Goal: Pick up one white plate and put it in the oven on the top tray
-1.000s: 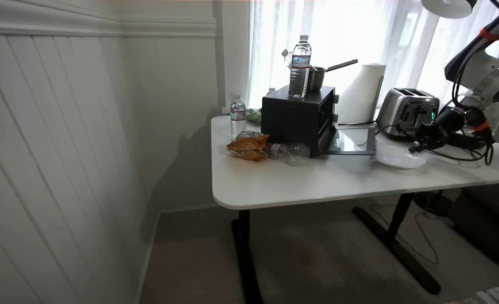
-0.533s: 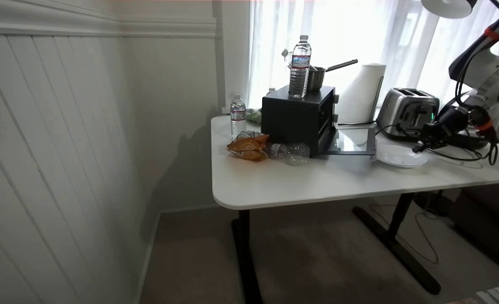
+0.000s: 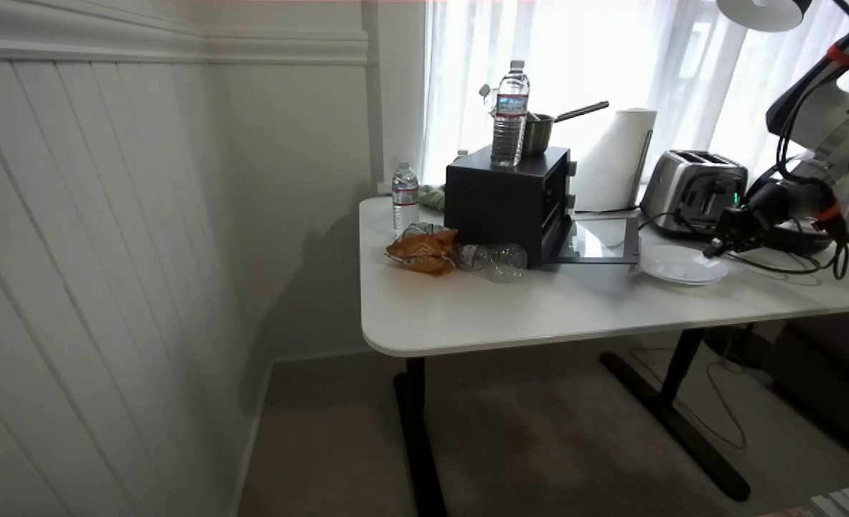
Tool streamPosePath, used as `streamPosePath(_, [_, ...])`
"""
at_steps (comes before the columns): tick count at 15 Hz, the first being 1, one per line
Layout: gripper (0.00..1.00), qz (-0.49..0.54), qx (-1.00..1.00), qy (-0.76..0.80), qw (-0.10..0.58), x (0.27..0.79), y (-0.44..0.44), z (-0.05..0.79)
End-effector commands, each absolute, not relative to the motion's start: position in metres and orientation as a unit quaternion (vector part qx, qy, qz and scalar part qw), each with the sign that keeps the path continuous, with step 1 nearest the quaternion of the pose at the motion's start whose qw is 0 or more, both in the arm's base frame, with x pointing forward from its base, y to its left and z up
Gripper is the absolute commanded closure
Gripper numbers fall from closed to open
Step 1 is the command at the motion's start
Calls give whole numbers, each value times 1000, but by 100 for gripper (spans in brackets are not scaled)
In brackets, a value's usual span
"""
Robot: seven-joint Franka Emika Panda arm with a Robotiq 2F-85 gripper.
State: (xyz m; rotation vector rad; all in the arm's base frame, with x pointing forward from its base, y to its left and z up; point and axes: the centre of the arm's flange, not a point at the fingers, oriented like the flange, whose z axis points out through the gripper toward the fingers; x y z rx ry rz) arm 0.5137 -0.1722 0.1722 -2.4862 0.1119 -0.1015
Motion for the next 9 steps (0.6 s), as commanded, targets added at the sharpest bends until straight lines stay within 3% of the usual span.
streamPosePath(1, [96,-41,-946,41,320,505,-176,183])
streamPosePath(9, [97,-48,-933,50,352,496,-200,210])
